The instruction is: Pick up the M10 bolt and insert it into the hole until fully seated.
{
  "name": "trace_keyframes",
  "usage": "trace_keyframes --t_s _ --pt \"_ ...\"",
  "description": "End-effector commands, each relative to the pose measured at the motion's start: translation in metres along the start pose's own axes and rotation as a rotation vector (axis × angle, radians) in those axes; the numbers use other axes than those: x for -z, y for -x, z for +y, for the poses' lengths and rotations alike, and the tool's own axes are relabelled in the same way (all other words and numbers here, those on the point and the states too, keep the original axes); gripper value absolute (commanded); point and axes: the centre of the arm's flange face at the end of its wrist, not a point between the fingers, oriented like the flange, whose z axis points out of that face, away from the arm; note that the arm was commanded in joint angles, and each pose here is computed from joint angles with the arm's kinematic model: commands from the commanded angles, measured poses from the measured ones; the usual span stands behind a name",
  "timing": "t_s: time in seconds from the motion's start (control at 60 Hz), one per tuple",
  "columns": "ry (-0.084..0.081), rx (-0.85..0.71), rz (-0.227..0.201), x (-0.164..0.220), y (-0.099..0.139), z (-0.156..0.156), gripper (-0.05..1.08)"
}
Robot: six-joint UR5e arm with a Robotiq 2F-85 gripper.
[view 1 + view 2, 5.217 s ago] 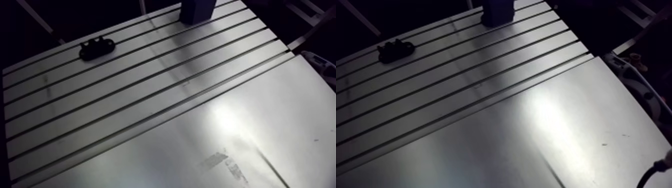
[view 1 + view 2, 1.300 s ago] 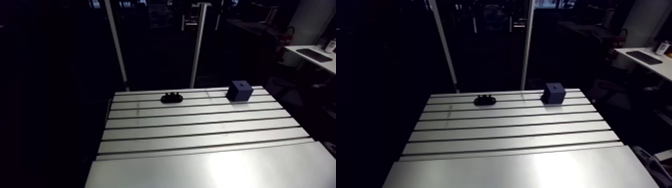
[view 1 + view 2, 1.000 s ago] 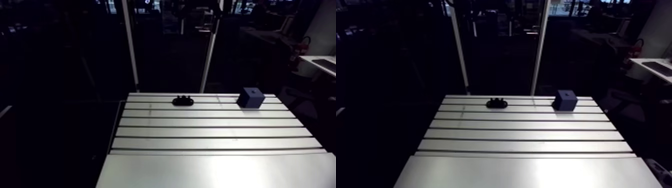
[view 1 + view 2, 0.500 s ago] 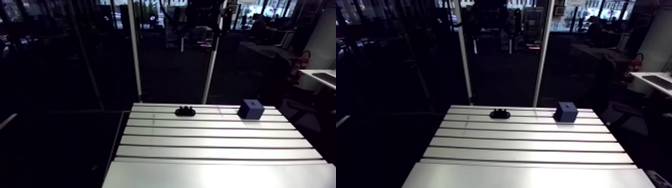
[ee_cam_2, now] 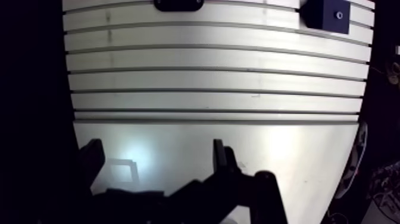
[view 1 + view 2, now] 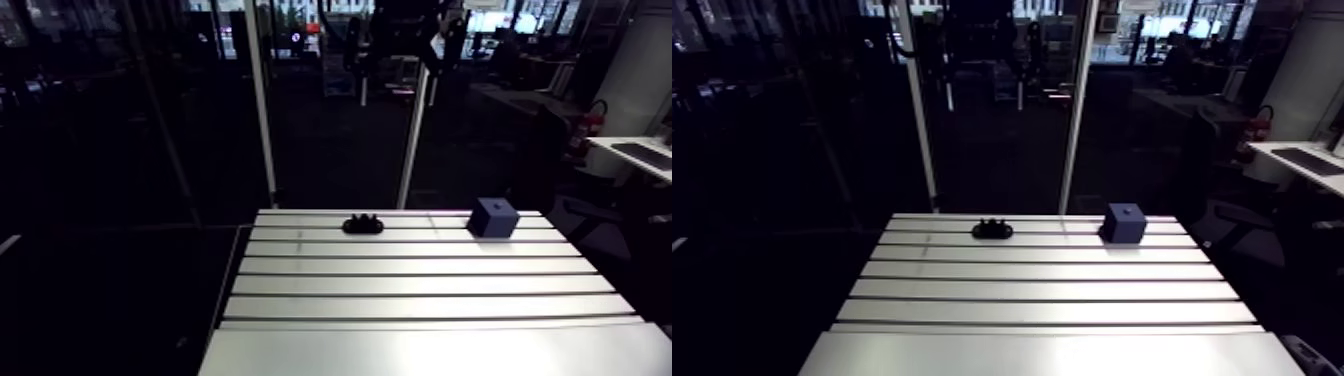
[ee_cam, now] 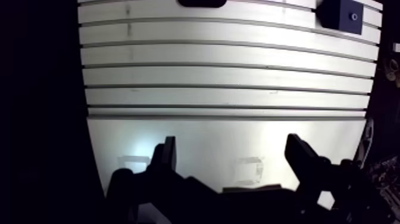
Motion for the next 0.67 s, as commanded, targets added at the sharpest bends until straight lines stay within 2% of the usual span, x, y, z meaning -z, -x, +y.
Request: trace_keyframes --t_s 0.017,0.667 --pt "0.000 -0.010 -0.004 -0.0020 0.0003 0.0055 0.01" --pt "0.001 -0.023 -0.004 -0.0025 -0.0010 0.0127 0.01"
